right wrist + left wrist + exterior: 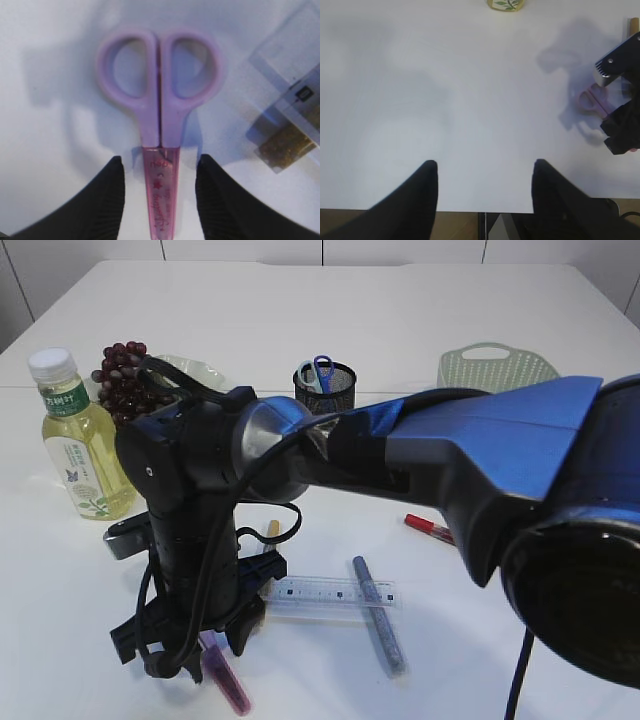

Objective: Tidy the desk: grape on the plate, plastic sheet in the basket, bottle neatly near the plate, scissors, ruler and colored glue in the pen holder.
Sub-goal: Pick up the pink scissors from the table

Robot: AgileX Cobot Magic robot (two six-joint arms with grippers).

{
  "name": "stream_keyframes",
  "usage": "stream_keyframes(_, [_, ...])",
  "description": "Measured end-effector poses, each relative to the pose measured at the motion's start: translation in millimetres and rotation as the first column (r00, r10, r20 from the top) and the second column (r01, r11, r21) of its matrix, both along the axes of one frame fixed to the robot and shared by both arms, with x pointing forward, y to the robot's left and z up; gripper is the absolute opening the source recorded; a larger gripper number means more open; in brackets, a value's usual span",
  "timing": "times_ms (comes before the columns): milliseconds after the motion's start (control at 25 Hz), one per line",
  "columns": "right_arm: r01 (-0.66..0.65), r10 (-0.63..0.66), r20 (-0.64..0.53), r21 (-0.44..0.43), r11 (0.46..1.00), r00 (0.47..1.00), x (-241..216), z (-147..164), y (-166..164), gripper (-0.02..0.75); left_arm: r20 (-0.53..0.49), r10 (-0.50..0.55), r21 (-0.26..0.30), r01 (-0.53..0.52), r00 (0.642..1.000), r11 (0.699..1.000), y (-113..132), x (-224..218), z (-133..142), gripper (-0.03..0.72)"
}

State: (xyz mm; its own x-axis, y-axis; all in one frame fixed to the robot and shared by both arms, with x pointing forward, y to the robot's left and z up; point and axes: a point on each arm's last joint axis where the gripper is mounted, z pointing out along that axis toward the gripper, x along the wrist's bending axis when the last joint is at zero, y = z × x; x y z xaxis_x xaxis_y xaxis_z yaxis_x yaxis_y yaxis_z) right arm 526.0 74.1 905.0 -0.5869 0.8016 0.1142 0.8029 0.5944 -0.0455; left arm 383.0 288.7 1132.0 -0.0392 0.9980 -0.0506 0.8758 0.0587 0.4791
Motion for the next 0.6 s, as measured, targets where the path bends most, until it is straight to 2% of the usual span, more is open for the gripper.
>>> stream_keyframes(600, [0.003, -0.003, -0.003, 0.0, 1.0, 1.0, -0.1, -0.7, 0.1, 0.373, 0.0, 0.0, 0.0, 0.0, 1.0, 1.0, 0.0, 0.0, 0.0, 0.435])
